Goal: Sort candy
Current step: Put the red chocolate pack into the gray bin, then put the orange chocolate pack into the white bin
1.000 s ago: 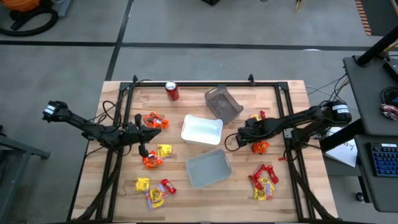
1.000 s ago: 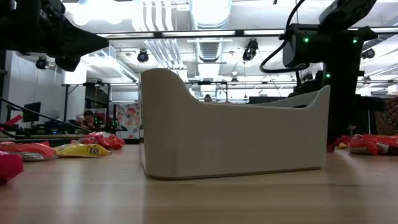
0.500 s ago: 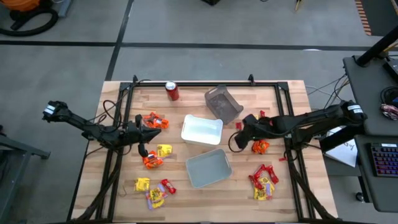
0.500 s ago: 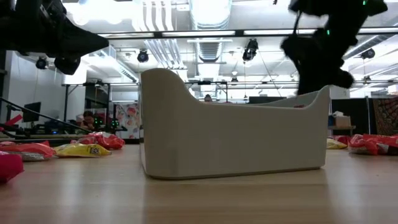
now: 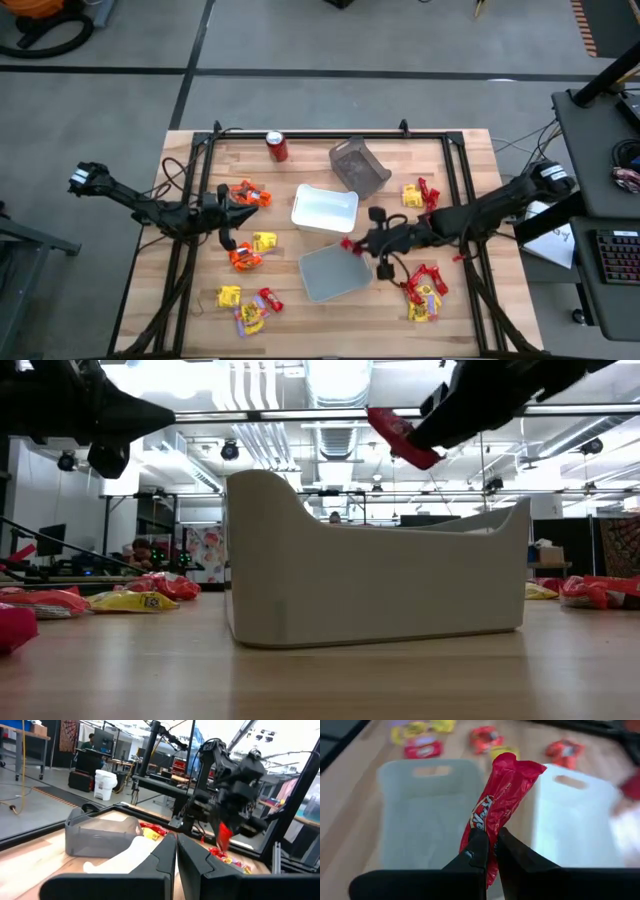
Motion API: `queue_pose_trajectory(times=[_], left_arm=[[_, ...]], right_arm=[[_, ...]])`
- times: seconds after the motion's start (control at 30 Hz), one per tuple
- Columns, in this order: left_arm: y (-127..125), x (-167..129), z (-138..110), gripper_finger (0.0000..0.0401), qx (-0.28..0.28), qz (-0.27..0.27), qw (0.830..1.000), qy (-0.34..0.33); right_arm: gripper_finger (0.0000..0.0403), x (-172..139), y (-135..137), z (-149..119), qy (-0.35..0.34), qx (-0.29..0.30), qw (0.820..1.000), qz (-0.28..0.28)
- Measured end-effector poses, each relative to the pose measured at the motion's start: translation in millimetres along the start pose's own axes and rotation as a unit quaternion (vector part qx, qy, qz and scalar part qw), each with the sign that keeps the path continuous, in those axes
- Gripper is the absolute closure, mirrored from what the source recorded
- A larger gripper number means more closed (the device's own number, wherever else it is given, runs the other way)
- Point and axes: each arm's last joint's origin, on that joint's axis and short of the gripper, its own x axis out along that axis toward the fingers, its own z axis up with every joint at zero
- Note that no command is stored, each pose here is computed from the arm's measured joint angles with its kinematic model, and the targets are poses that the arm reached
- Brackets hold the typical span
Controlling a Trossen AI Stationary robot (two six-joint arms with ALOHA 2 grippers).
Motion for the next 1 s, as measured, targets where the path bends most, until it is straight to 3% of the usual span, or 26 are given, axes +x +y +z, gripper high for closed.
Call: queue_pose_trajectory(times=[0.4, 0.8, 1.0], left_arm=[[-0.8, 0.8, 0.7, 0.0401, -0.025, -0.001, 1.0, -0.005], [-0.9, 0.9, 0.9, 0.0401, -0.025, -0.001, 1.0, -0.006], [-1.3, 1.6, -0.4, 0.0401, -0.048, -0.003, 0.999, -0.002]], right_arm=[[0.0373, 35.4, 17.3, 0.2, 0.086, -0.028, 0.996, 0.002], [0.0278, 59.0, 22.5, 13.1, 0.144, -0.038, 0.989, -0.02], [0.0246, 48.9, 20.2, 26.9, 0.148, -0.026, 0.988, -0.022]])
